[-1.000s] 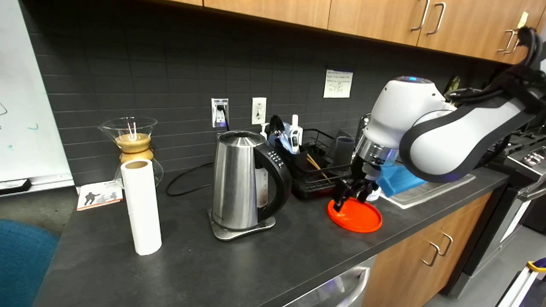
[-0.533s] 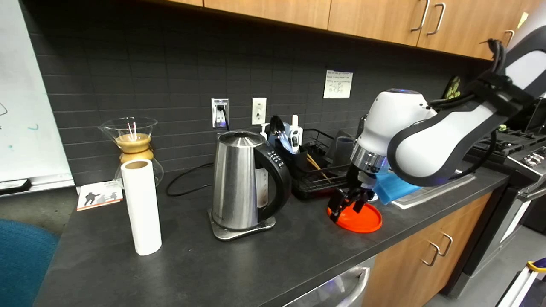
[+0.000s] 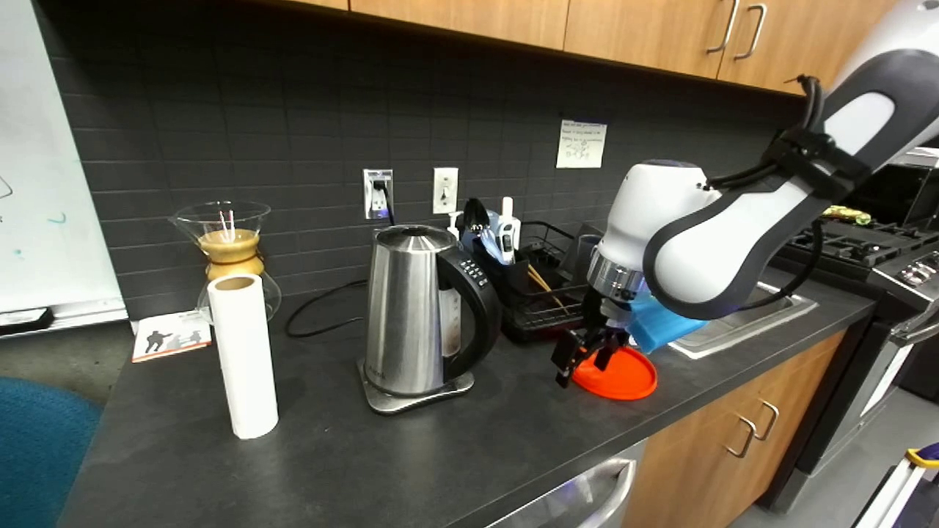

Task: Move the plate to the plate rack

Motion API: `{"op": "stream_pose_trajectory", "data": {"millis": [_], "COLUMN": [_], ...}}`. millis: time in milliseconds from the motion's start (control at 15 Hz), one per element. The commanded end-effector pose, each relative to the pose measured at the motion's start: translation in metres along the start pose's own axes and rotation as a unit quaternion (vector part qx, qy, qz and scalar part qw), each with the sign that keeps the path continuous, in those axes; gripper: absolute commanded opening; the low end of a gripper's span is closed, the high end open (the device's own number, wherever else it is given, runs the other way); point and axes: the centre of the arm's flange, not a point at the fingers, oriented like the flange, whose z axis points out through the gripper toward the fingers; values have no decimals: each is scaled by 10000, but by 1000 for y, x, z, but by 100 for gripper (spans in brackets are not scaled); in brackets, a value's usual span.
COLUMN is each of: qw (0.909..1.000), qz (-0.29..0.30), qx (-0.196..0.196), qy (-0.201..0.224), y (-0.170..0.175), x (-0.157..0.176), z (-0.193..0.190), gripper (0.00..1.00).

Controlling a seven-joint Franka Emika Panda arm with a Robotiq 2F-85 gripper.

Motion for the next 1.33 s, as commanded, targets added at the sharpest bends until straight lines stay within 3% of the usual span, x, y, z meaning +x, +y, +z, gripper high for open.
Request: {"op": "stream_pose_trajectory", "data": {"millis": [0,667,733,800,1267], "qw": [9999,9993,9993,9992,9991], "qz": [-83,-123,-111,-91,52], "qx": [87,293,305,317,391], "qy": [-96,-196,-211,-216,-146], "y": [-6,-18,-18,-19,-18], "x": [15,28,27,27,20], "z": [7,25,26,27,21], "gripper": [100,100,90,74,24]}}
